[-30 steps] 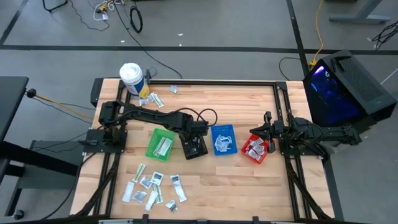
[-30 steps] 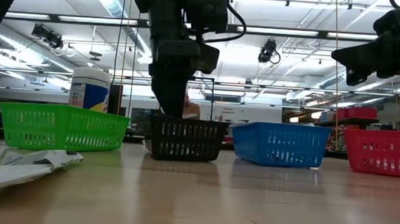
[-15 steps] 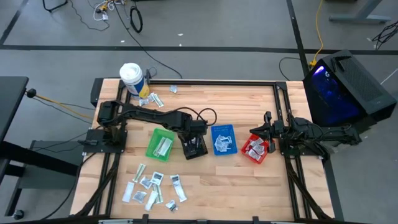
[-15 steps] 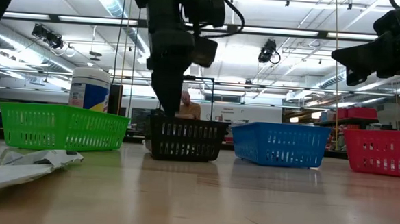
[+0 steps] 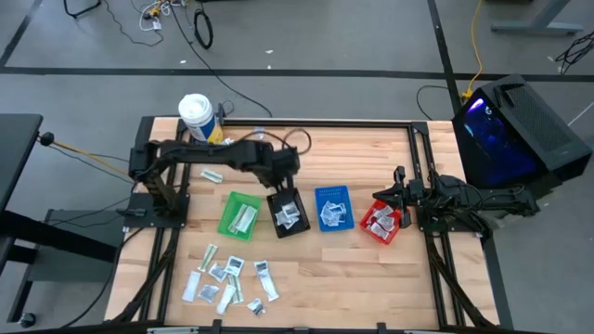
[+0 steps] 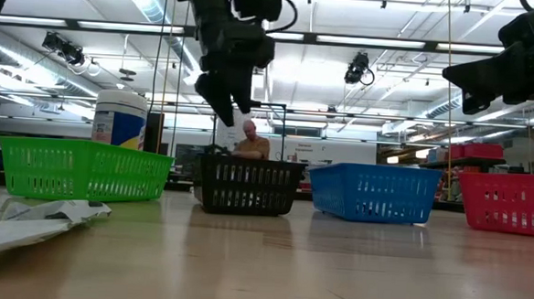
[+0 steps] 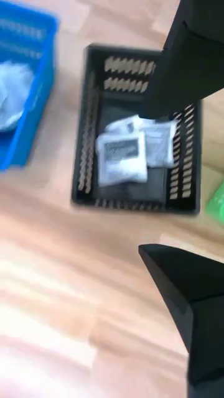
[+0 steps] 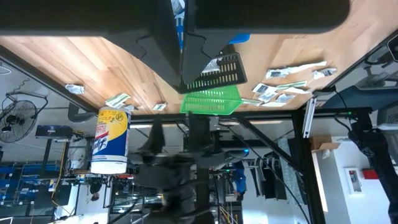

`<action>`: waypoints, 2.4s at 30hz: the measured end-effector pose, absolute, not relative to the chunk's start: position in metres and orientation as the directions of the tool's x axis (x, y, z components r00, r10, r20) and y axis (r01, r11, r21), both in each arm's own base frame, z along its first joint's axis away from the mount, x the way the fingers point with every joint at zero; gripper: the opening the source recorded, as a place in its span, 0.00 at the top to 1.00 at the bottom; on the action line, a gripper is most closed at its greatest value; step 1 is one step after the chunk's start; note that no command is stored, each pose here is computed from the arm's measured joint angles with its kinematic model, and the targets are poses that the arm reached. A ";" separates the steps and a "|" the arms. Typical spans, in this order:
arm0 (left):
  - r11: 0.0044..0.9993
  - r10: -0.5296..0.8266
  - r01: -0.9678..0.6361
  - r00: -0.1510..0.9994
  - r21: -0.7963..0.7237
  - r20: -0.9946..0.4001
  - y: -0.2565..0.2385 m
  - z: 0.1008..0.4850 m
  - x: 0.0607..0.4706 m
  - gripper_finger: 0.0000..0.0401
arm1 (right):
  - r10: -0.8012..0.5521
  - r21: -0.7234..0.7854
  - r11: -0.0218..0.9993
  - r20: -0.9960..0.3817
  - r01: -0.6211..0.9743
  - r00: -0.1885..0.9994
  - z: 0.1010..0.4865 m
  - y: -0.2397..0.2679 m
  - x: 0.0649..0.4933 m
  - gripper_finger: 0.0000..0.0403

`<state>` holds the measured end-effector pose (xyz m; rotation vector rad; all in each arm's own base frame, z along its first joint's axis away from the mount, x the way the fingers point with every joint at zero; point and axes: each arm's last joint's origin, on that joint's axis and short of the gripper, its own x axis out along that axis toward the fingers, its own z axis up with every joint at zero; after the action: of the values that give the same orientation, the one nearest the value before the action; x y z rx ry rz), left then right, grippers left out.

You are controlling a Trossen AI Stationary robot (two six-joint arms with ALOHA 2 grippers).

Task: Pick & Place First Aid Supplies
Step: Put the towelette pack into the black basket

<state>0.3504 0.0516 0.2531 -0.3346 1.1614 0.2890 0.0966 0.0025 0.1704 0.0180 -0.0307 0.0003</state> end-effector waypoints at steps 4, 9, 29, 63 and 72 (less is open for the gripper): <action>0.818 0.079 -0.557 0.353 -0.142 -0.932 0.076 0.256 0.342 0.11 | 0.000 0.018 1.000 0.031 -0.001 1.000 0.170 0.002 0.097 0.94; 0.707 0.112 -0.689 0.328 -0.156 -0.938 0.108 0.255 0.332 0.11 | 0.000 0.018 1.000 0.031 -0.001 1.000 0.170 0.002 0.097 0.94; 0.389 0.396 -0.921 0.169 -0.002 -0.903 0.205 0.249 0.293 0.11 | 0.000 0.018 1.000 0.030 0.000 1.000 0.170 0.002 0.097 0.94; 0.295 0.258 -0.946 0.213 -0.133 -0.942 0.294 0.193 0.258 0.11 | 0.000 0.018 1.000 0.031 -0.001 1.000 0.170 0.002 0.097 0.94; 0.336 0.240 -0.940 0.146 -0.059 -0.960 0.295 0.173 0.268 0.11 | 0.000 0.018 1.000 0.031 0.000 1.000 0.170 0.002 0.097 0.94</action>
<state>0.2677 0.2947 0.1728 -0.8263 1.0812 1.0060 0.0966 0.0024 0.1704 0.0181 -0.0307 0.0000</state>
